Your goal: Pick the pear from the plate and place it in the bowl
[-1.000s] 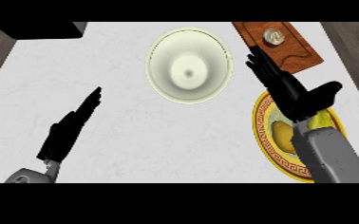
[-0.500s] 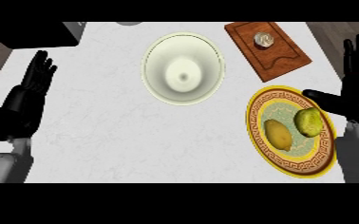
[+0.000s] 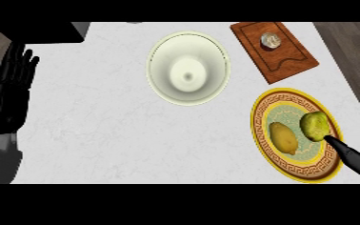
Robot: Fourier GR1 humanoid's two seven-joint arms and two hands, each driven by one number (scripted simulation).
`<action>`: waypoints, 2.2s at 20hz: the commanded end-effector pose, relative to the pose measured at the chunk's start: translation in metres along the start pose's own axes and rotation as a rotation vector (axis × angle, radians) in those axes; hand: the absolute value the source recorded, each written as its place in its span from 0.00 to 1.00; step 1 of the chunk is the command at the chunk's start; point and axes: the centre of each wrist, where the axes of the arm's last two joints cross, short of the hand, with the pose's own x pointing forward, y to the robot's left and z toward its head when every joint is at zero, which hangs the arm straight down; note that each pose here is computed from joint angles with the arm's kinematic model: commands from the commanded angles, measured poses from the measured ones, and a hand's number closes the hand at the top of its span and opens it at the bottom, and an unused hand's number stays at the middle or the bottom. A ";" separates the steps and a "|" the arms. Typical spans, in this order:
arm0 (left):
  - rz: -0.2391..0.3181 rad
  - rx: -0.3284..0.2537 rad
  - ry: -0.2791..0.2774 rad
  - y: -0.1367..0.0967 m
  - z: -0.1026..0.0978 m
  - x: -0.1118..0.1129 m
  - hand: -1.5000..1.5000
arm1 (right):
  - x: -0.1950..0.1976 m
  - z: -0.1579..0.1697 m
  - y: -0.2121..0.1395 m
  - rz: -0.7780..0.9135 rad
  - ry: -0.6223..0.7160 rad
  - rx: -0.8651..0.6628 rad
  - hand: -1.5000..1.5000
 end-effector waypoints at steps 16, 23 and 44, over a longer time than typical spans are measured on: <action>0.013 -0.002 -0.028 0.005 -0.018 -0.003 0.50 | 0.088 -0.004 -0.146 0.546 0.462 0.550 0.00; 0.027 -0.013 -0.027 -0.005 -0.011 0.000 0.50 | 0.078 -0.013 -0.138 0.547 0.520 0.550 0.00; 0.035 -0.011 -0.005 -0.014 -0.016 0.006 0.50 | -0.031 0.004 -0.091 0.532 0.594 0.557 0.00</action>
